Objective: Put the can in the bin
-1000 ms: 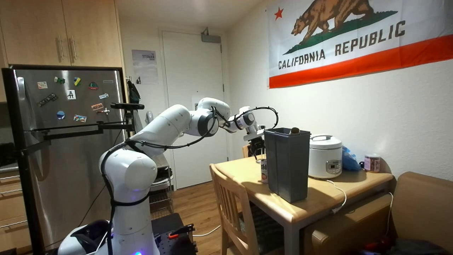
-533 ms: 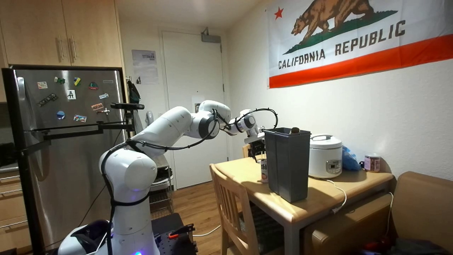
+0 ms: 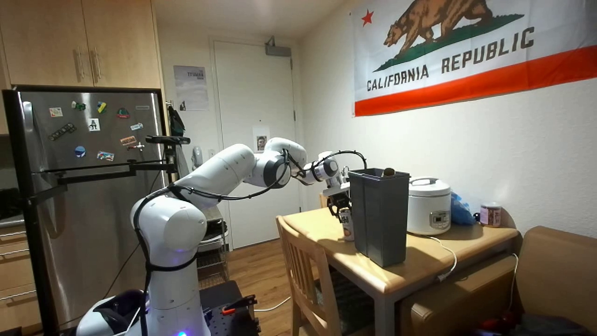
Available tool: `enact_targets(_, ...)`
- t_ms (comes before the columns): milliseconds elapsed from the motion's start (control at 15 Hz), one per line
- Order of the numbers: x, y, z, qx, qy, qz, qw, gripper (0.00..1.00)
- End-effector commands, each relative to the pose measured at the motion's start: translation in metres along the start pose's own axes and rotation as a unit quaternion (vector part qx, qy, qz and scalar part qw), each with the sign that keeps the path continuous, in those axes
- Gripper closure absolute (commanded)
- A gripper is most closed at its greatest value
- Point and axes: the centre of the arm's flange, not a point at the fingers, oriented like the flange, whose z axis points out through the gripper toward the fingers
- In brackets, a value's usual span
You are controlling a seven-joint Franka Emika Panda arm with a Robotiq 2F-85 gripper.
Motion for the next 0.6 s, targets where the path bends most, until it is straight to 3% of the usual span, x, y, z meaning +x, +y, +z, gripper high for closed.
enact_targets(0,0.009,0.013,-0.005,0.008,-0.002,0.000,1.0000,0.59)
enact_targets(333,0.005,0.018,-0.038,0.001,0.011,0.004,0.9999,0.71)
enact_targets(533,0.000,0.020,-0.074,-0.001,0.025,-0.001,0.9997,0.71)
